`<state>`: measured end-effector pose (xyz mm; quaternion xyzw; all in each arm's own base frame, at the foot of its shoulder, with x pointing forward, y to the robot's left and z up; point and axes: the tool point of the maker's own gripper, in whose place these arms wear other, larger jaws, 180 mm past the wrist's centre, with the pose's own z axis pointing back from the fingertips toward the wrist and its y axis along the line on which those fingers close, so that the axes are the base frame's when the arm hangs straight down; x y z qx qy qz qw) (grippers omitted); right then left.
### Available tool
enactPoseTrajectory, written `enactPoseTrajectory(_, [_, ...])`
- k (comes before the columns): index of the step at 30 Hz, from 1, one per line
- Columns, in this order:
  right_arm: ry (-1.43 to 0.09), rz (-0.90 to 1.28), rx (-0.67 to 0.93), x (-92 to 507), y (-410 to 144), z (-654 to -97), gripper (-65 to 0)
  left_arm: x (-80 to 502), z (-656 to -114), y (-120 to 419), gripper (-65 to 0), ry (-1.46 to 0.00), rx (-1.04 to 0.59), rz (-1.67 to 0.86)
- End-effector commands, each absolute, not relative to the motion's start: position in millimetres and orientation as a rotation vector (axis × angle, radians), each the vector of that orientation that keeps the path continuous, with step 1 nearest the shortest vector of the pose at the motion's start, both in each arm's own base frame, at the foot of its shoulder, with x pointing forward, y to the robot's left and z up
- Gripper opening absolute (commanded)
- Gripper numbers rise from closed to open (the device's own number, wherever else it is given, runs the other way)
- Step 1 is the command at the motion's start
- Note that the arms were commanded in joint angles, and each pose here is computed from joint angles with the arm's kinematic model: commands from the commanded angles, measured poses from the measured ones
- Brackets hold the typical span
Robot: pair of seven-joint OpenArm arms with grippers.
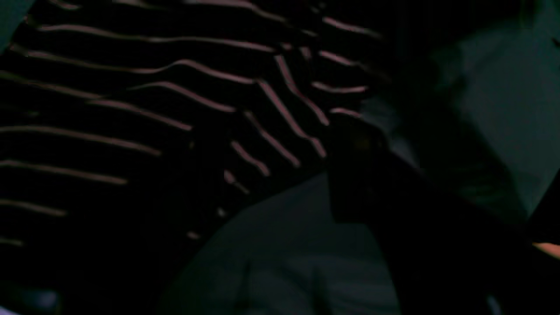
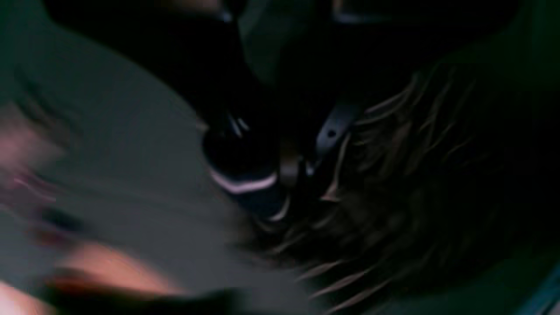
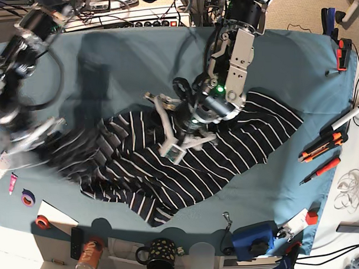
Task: Layout the t-shirt on the table in an organized manner, then fold the t-shirt properly
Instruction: 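Drag the held shirt corner with the right gripper toward the tape rolls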
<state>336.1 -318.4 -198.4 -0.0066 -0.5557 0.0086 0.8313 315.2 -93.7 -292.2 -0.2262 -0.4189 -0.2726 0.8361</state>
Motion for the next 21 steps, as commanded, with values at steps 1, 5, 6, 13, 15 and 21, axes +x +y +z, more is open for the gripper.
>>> enactPoseTrajectory(1, [-1.239, 0.021, -0.053, 338.6, -326.8, -178.0, -65.0, 319.7, -274.0, -102.3, -30.5, -0.942, -0.513, -0.579])
enactPoseTrajectory(5, [-1.076, 0.265, 0.015, 329.3, -291.5, -206.6, -65.0, 320.6, -272.9, -102.2, -30.5, -0.949, -0.513, -0.578])
enactPoseTrajectory(6, [-1.056, 0.277, 0.018, 329.4, -287.7, -211.7, -65.0, 320.5, -273.1, -102.3, -30.5, -0.948, -0.514, -0.578])
enactPoseTrajectory(13, [-1.04, 0.298, 0.002, 332.4, -282.4, -220.2, -65.0, 320.2, -273.5, -102.1, -30.5, -0.945, -0.513, -0.578])
enactPoseTrajectory(15, [-1.037, 0.297, 0.0, 332.2, -282.8, -220.7, -65.0, 320.2, -273.5, -102.1, -30.5, -0.945, -0.513, -0.578])
enactPoseTrajectory(21, [-1.061, 0.297, 0.002, 334.1, -282.2, -216.7, -65.0, 320.1, -273.7, -102.1, -30.5, -0.944, -0.512, -0.578])
